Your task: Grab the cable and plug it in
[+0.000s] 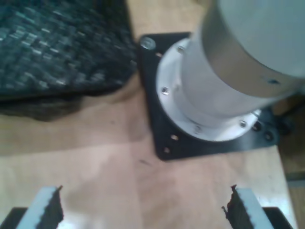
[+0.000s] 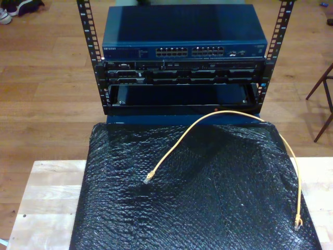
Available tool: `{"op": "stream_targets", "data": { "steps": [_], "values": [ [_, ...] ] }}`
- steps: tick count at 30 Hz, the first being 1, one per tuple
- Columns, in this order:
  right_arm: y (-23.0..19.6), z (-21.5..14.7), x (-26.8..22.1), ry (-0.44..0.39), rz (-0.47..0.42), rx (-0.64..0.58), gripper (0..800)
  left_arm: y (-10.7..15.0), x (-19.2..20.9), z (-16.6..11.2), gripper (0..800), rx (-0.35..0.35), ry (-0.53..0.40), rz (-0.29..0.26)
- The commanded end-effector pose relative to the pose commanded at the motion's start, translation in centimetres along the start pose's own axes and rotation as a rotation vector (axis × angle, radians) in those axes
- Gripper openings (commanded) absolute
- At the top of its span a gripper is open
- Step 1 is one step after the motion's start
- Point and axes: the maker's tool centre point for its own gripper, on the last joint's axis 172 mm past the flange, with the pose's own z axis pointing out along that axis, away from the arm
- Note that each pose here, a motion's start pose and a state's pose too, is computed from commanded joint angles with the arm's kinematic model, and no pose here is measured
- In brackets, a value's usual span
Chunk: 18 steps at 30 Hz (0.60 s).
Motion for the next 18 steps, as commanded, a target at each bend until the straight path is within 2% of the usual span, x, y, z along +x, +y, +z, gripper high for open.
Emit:
{"op": "stream_targets", "data": {
  "steps": [7,14,18],
  "values": [
    [3.6,1.2,3.0,0.014,-0.012,0.067,797,-2.8,2.5,0.4,800,-0.014,0.012,-0.038],
    [6.9,2.7,8.2,0.059,-0.044,0.080,797,-4.9,5.2,1.6,800,-0.054,0.014,-0.065],
    [8.1,4.0,10.8,0.054,-0.058,0.118,797,-5.9,6.5,2.2,800,-0.060,0.025,-0.078]
  ]
}}
